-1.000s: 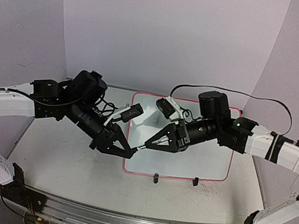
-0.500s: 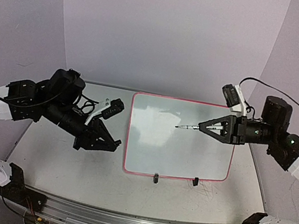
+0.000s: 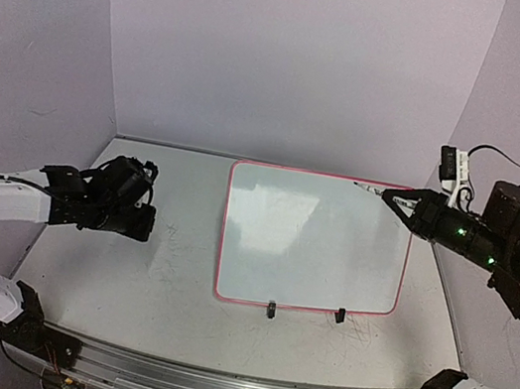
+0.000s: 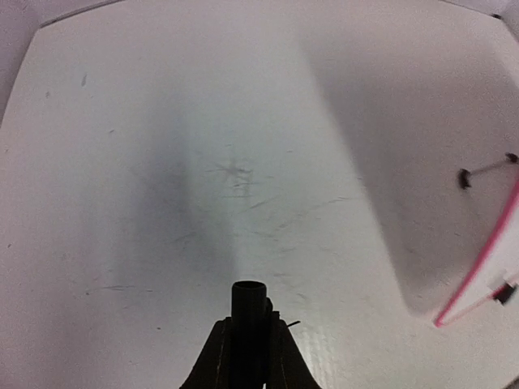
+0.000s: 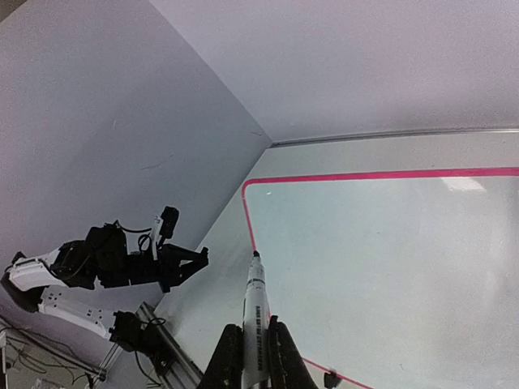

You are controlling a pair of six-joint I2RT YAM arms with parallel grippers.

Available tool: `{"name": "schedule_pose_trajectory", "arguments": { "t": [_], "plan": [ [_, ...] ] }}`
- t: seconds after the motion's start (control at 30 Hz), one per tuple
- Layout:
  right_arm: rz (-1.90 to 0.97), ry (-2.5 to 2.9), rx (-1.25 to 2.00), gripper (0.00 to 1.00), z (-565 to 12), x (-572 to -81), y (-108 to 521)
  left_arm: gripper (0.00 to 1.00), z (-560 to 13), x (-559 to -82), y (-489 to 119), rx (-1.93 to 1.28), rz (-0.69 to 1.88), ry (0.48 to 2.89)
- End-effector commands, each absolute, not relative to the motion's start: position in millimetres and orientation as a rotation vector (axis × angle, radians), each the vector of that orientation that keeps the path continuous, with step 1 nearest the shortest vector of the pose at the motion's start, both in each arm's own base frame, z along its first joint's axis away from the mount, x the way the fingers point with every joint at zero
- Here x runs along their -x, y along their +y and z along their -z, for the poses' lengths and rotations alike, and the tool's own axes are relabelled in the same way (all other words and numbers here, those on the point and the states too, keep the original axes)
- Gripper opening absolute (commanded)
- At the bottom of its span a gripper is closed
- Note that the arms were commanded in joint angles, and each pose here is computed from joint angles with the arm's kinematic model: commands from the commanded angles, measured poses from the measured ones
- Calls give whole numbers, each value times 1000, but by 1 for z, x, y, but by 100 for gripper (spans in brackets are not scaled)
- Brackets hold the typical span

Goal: Write a sentence on the whiteboard
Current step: Place the pen cap at the center of the board.

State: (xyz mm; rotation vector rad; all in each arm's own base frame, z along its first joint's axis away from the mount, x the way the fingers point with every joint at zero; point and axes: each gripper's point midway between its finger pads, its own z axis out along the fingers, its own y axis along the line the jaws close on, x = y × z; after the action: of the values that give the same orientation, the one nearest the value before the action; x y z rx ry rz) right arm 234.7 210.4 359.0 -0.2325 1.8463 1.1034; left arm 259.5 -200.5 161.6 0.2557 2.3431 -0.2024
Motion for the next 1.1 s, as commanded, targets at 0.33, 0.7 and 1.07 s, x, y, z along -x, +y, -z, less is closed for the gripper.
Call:
{"name": "schedule_pose_trajectory", "arguments": {
  "t": [0.33,0.7,1.07],
  "plan": [
    [-983,1779,234,0,-395,-231,191,0,-55,-299,-152,200,-220,2432],
    [-934,1842,129,0,-381,-237,179,22,-41,-288,-135,295,-210,2394],
    [-932,1964,85,0,-346,-230,175,34,-58,-280,-141,284,-48,2374]
  ]
}}
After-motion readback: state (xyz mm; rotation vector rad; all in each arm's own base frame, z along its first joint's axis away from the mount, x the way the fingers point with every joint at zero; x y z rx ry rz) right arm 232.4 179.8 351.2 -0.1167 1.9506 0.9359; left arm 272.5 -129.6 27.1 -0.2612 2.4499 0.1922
